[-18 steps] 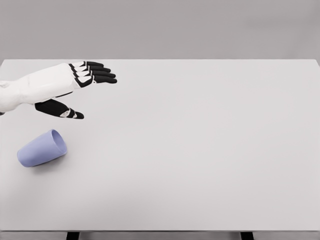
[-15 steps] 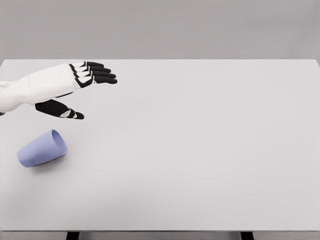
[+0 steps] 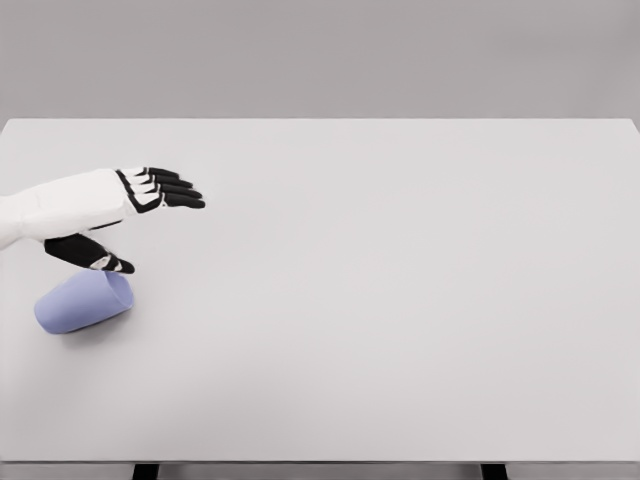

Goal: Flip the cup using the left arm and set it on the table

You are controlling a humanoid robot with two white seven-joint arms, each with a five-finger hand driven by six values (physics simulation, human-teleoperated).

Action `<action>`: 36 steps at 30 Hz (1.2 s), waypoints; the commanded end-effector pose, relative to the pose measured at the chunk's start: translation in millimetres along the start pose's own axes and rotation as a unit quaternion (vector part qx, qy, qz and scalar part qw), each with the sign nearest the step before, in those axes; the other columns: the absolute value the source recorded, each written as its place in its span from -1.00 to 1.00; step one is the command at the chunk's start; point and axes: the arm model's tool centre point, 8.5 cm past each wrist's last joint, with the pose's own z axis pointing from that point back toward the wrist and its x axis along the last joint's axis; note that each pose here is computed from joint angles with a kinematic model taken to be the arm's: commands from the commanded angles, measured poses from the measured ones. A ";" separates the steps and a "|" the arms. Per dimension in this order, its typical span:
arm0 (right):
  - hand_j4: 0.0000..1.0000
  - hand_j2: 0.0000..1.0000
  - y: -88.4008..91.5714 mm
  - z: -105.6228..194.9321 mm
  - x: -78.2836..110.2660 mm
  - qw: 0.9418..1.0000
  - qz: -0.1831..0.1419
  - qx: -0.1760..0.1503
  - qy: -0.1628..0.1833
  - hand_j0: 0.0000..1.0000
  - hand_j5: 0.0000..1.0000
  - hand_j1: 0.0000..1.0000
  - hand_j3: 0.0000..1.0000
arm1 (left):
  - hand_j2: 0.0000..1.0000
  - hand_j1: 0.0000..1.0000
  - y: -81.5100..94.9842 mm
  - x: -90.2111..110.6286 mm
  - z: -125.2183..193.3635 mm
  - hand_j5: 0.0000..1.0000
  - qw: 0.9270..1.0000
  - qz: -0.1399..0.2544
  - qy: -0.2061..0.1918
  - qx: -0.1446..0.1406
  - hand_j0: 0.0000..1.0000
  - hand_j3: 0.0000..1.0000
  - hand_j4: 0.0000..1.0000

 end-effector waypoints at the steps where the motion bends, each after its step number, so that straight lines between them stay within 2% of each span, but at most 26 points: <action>1: 1.00 1.00 0.1 0.0 -0.5 1.000 0.000 0.000 0.001 1.00 1.00 1.00 1.00 | 1.00 1.00 25.0 1.8 31.7 1.00 0.998 0.054 -0.007 0.025 1.00 1.00 1.00; 2: 1.00 1.00 0.1 0.0 -0.4 1.000 0.000 0.000 0.001 1.00 1.00 1.00 1.00 | 1.00 1.00 26.3 4.0 42.8 1.00 0.995 0.089 -0.013 0.030 1.00 1.00 1.00; 4: 1.00 1.00 0.0 0.0 0.1 1.000 0.000 0.000 0.000 1.00 1.00 1.00 1.00 | 1.00 1.00 26.1 6.9 45.4 1.00 0.995 0.098 -0.016 0.028 1.00 1.00 1.00; 5: 1.00 1.00 0.1 0.0 -0.5 1.000 0.000 0.000 0.001 1.00 1.00 1.00 1.00 | 1.00 1.00 16.7 6.9 50.1 1.00 0.994 0.111 -0.009 0.013 1.00 1.00 1.00; 6: 1.00 1.00 0.0 0.0 0.1 1.000 0.000 0.000 0.000 1.00 1.00 1.00 1.00 | 1.00 1.00 12.8 8.6 52.9 1.00 0.991 0.132 -0.013 0.015 1.00 1.00 1.00; 8: 1.00 1.00 0.0 0.0 0.1 1.000 0.000 0.000 0.000 1.00 1.00 1.00 1.00 | 1.00 1.00 20.4 10.0 57.3 1.00 0.983 0.178 -0.028 0.046 1.00 1.00 1.00; 9: 1.00 1.00 0.0 0.0 0.0 1.000 0.001 0.000 0.000 1.00 1.00 1.00 1.00 | 1.00 1.00 17.9 0.9 56.3 1.00 0.973 0.225 0.009 0.048 1.00 1.00 1.00; 10: 1.00 1.00 0.1 0.0 -0.5 1.000 0.000 0.000 0.001 1.00 1.00 1.00 1.00 | 1.00 1.00 15.8 -2.9 55.5 1.00 0.969 0.240 0.024 0.054 1.00 1.00 1.00; 11: 1.00 1.00 0.0 0.0 0.0 1.000 0.001 0.000 0.000 1.00 1.00 1.00 1.00 | 1.00 1.00 3.3 -11.5 57.4 1.00 0.956 0.268 0.057 0.109 1.00 1.00 1.00; 12: 1.00 1.00 0.1 0.0 -0.4 1.000 0.000 0.000 0.001 1.00 1.00 1.00 1.00 | 1.00 1.00 -2.3 -14.0 59.7 1.00 0.950 0.276 0.067 0.130 1.00 1.00 1.00; 13: 1.00 1.00 0.1 0.0 -0.4 1.000 0.000 0.000 0.001 1.00 1.00 1.00 1.00 | 1.00 1.00 -11.9 -16.1 61.3 1.00 0.944 0.288 0.079 0.138 1.00 1.00 1.00; 15: 1.00 1.00 0.0 0.0 0.1 1.000 0.000 0.000 0.000 1.00 1.00 1.00 1.00 | 1.00 1.00 -32.2 -14.6 62.7 1.00 0.939 0.309 0.083 0.127 1.00 1.00 1.00; 17: 1.00 1.00 0.0 0.0 0.1 1.000 0.000 0.000 0.000 1.00 1.00 1.00 1.00 | 1.00 1.00 -41.7 -12.7 69.2 1.00 0.936 0.314 0.084 0.132 1.00 1.00 1.00; 18: 1.00 1.00 0.1 0.0 -0.4 1.000 0.000 0.000 0.001 1.00 1.00 1.00 1.00 | 1.00 1.00 -44.0 -12.9 76.4 1.00 0.934 0.317 0.093 0.138 1.00 1.00 1.00; 21: 1.00 1.00 0.0 0.0 0.1 1.000 0.000 0.000 0.000 1.00 1.00 1.00 1.00 | 1.00 1.00 -52.2 -13.8 78.4 1.00 0.930 0.328 0.105 0.130 1.00 1.00 1.00; 24: 1.00 1.00 0.1 0.0 -0.4 1.000 0.000 0.000 0.001 1.00 1.00 1.00 1.00 | 1.00 1.00 -55.8 -23.7 81.7 1.00 0.917 0.349 0.157 0.115 1.00 1.00 1.00; 29: 1.00 1.00 0.1 0.0 -0.4 1.000 0.000 0.000 0.001 1.00 1.00 1.00 1.00 | 1.00 1.00 -67.3 -27.7 79.1 1.00 0.903 0.373 0.182 0.108 1.00 1.00 1.00; 30: 1.00 1.00 0.0 0.0 0.1 1.000 0.000 0.000 0.000 1.00 1.00 1.00 1.00 | 1.00 1.00 -68.0 -28.1 79.1 1.00 0.902 0.375 0.184 0.107 1.00 1.00 1.00; 32: 1.00 1.00 0.0 0.0 0.0 1.000 0.001 0.000 0.000 1.00 1.00 1.00 1.00 | 1.00 1.00 -73.1 -31.3 79.2 1.00 0.894 0.386 0.202 0.104 1.00 1.00 1.00; 34: 1.00 1.00 0.1 0.0 -0.4 1.000 0.000 0.000 0.001 1.00 1.00 1.00 1.00 | 1.00 1.00 -74.2 -31.9 79.4 1.00 0.896 0.381 0.208 0.099 1.00 1.00 1.00; 35: 1.00 1.00 0.1 0.0 -0.5 1.000 0.000 0.000 0.001 1.00 1.00 1.00 1.00 | 1.00 1.00 -76.7 -33.4 79.0 1.00 0.892 0.384 0.217 0.095 1.00 1.00 1.00; 36: 1.00 1.00 0.1 0.0 -0.4 1.000 0.000 0.000 0.001 1.00 1.00 1.00 1.00 | 1.00 1.00 -78.3 -34.4 78.0 1.00 0.892 0.381 0.223 0.093 1.00 1.00 1.00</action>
